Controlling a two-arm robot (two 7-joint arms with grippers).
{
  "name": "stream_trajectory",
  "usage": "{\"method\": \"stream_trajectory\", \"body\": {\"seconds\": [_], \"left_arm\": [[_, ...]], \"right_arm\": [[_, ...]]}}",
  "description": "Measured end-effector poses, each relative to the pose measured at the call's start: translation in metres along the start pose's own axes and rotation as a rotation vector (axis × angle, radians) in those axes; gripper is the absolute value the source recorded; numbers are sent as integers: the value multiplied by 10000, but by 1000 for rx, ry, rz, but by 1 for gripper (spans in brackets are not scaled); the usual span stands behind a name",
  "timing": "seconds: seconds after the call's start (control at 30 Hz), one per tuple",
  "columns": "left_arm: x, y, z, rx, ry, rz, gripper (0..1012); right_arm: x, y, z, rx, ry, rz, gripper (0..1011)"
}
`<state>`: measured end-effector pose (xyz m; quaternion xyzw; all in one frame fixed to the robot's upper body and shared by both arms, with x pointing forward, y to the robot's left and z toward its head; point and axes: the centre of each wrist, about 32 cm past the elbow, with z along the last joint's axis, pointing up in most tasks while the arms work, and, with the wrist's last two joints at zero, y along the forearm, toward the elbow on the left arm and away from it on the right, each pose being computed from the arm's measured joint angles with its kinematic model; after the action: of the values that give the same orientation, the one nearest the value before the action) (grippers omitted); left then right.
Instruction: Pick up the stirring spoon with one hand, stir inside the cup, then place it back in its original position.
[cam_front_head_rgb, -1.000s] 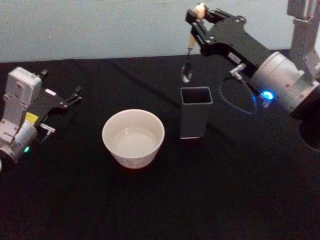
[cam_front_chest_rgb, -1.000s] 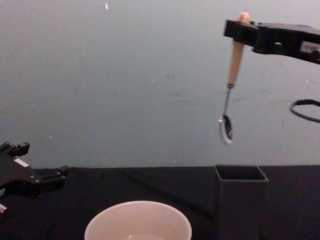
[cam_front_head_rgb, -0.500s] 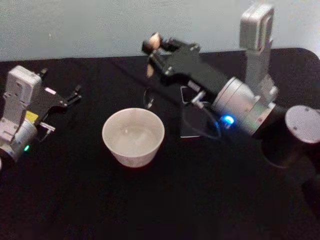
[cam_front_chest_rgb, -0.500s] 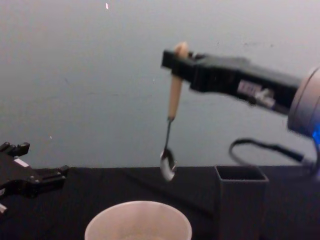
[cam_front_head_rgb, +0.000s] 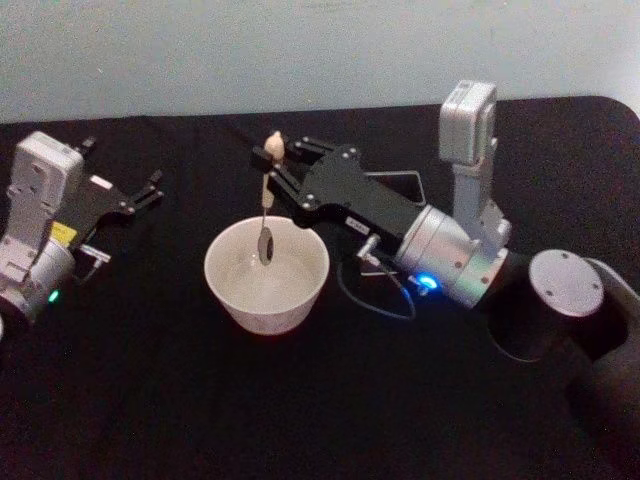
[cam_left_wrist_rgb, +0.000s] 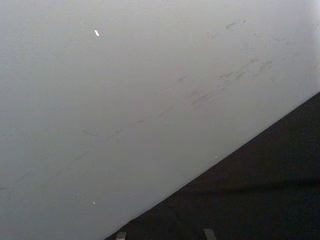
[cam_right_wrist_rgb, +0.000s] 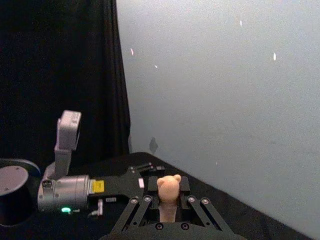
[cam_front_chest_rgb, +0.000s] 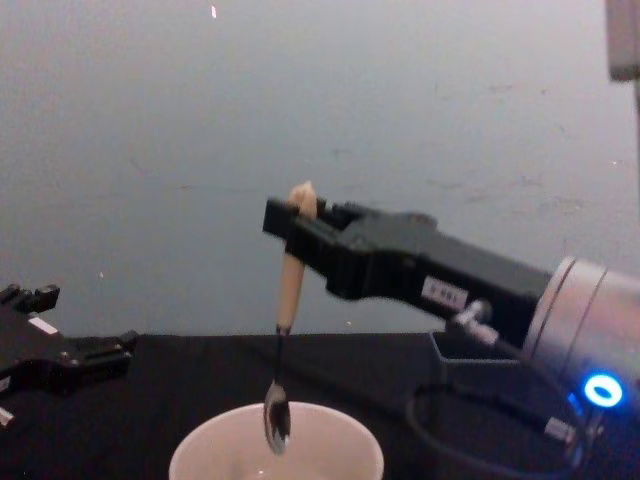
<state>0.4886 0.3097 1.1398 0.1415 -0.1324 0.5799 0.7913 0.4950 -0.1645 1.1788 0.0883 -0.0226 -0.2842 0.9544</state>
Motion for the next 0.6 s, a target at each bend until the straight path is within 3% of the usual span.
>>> {"method": "stream_trajectory", "body": {"seconds": [0.27,0.6], "left_arm": [[0,0,0,0,0,0,1001],[0,0,0,0,0,0,1001]], "right_arm": [[-5,58,-231,-46,-4,-29,227],[25,88,-353,-73,-10,-55,227]]}}
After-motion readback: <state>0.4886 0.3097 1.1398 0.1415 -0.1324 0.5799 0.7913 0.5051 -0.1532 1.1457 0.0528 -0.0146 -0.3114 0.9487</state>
